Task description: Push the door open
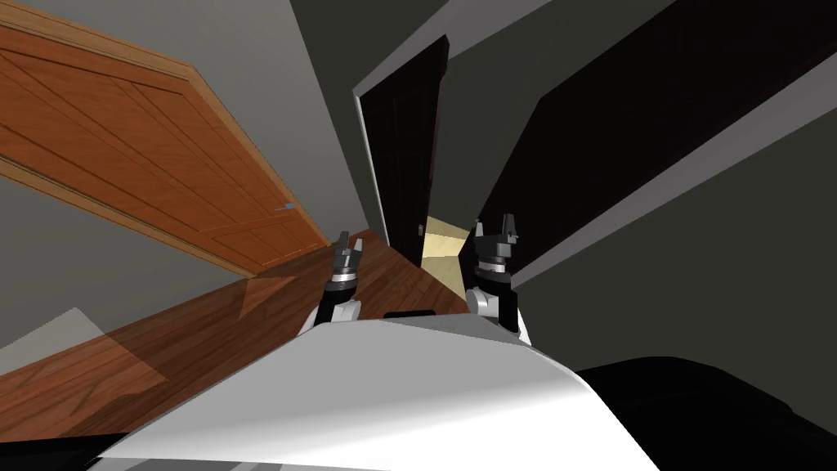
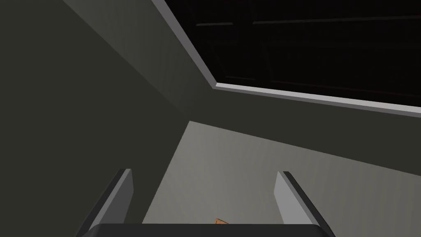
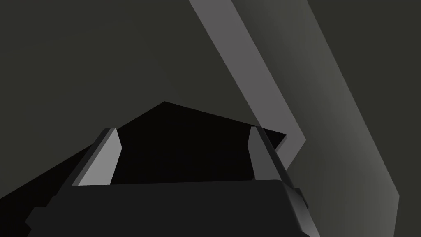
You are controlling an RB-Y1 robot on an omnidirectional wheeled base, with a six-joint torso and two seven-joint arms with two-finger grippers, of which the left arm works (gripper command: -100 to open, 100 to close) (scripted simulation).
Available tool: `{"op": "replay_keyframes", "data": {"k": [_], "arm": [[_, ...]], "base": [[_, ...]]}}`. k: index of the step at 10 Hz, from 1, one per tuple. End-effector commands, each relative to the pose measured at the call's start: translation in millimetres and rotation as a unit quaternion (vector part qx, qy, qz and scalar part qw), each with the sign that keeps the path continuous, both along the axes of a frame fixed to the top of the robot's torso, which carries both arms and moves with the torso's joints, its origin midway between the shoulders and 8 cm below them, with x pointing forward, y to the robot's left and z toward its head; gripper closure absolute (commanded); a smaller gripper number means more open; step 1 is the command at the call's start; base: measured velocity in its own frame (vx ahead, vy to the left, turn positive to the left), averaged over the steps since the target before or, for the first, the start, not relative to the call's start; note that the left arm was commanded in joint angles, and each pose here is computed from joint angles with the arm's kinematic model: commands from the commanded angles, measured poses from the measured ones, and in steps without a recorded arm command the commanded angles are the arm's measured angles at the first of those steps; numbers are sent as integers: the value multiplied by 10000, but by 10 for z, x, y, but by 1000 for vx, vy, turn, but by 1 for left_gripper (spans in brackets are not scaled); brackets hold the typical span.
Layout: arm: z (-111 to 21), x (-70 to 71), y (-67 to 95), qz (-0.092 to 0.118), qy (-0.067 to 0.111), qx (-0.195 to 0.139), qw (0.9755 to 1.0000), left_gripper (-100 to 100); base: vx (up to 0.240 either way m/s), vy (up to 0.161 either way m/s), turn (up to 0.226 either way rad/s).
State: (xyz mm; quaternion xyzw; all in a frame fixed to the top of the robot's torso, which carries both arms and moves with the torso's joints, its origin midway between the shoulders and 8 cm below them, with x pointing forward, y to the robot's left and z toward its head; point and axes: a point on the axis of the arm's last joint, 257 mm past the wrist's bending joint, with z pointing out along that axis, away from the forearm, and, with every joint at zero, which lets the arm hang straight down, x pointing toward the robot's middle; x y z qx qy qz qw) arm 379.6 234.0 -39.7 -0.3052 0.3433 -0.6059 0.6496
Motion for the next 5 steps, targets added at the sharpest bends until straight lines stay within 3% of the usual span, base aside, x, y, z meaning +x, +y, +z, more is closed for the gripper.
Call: {"op": "replay_keyframes", "data": {"k": [1,5], "arm": [[-95,48,-40,-56,88,-2,9999,-100],[-385,153,-144,-202,334,-10,9992,-100]], "base": [[103,14,-60],[96,15,-74]]}}
